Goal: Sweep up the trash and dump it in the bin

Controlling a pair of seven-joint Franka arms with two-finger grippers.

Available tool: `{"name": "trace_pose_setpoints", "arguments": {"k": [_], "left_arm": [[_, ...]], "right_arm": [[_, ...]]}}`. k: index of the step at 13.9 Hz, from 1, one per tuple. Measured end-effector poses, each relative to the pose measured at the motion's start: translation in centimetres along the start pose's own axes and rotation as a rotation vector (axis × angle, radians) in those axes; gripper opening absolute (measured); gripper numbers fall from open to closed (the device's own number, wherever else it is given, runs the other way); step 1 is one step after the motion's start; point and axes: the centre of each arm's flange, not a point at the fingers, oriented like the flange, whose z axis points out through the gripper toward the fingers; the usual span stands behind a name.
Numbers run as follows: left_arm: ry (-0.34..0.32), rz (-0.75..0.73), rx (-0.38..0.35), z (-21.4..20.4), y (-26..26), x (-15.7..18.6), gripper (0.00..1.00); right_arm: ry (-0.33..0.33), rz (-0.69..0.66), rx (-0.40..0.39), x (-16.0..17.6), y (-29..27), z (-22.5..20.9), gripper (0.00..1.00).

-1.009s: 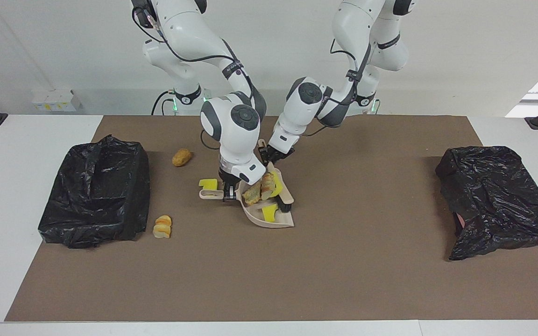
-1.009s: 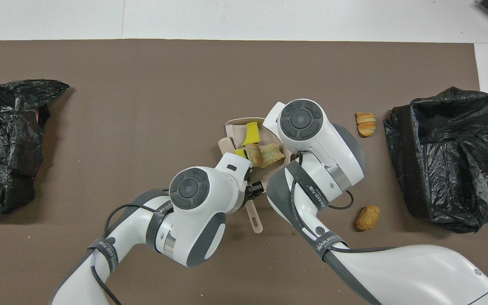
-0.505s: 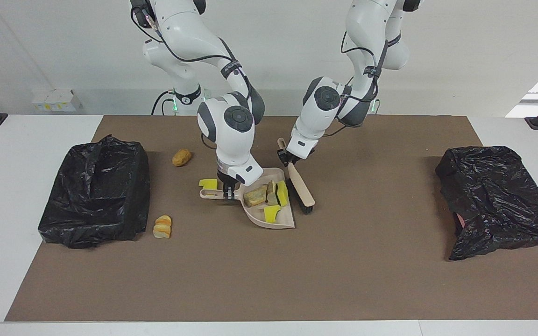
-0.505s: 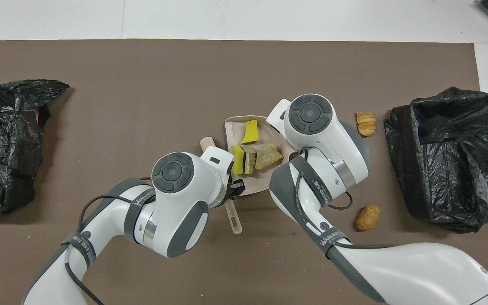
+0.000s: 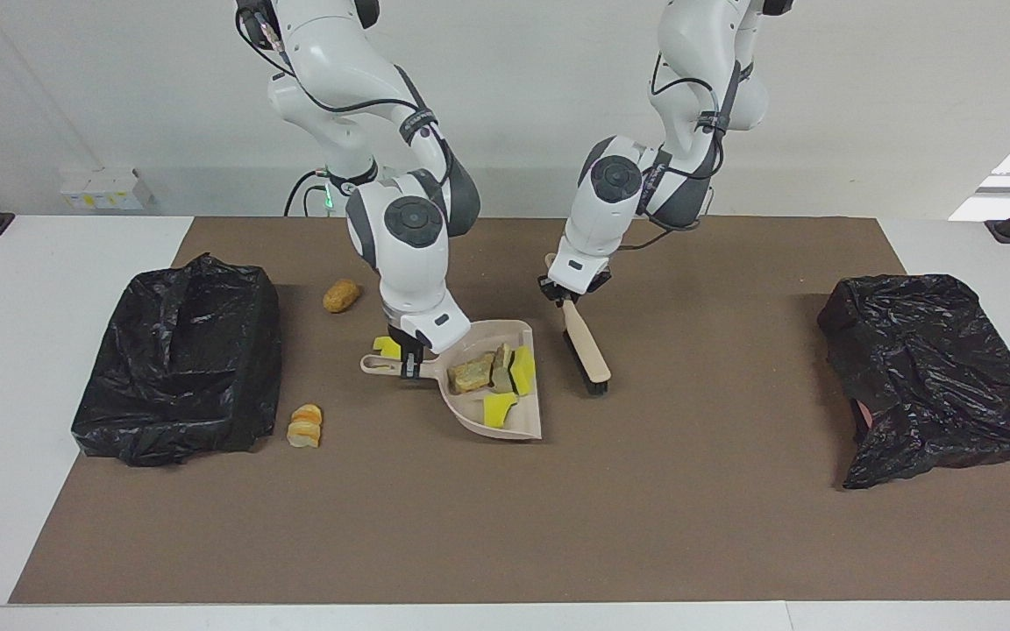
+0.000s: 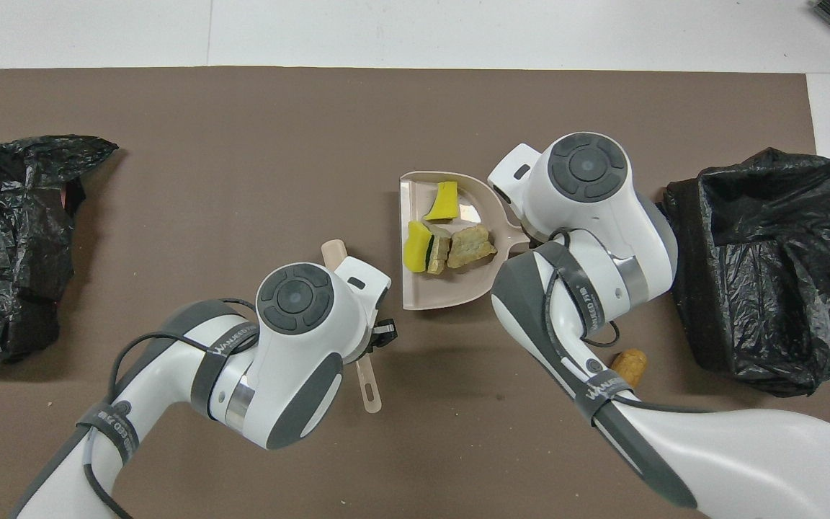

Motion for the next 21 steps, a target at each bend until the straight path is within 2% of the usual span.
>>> {"name": "trace_pose_setpoints", "arguments": {"k": [4, 6, 9, 13, 14, 16, 18, 20, 21], "left_arm": [[0.029, 0.128, 0.017, 2.6, 1.6, -9.1, 0.26], [0.031, 0.117, 0.033, 3.2, 1.5, -12.5, 0.26], [0.030, 0.088, 0.048, 3.7, 1.2, -14.7, 0.26], [0.023, 0.084, 0.061, 4.4, 0.6, -14.8, 0.26], [0.023, 0.083, 0.061, 4.4, 0.6, -14.8, 0.30], [0.027, 0.062, 0.051, 4.1, 0.4, -14.0, 0.49], [0.039, 0.004, 0.025, 2.9, -0.5, -11.3, 0.76], [0.056, -0.060, -0.011, 0.7, -1.4, -7.9, 0.97], [0.063, -0.093, -0.027, -0.5, -1.8, -6.0, 1.00]], "right_arm": [[0.039, 0.047, -0.021, -7.5, 1.5, -3.2, 0.31], [0.035, 0.065, -0.023, -11.6, 1.8, -4.5, 0.31], [0.029, 0.076, -0.041, -18.4, 2.1, -6.0, 0.31], [0.007, 0.105, -0.045, -32.2, 0.6, -7.3, 0.31], [0.001, 0.099, -0.044, -35.6, 0.0, -7.2, 0.31], [-0.011, 0.110, -0.041, -42.0, -1.7, -6.7, 0.31], [-0.031, 0.155, -0.033, -47.0, -3.6, -6.5, 0.31], [-0.113, 0.162, -0.019, -50.0, -5.0, -6.8, 0.31], [-0.182, 0.138, -0.018, -50.6, -5.1, -7.0, 0.31]]}}
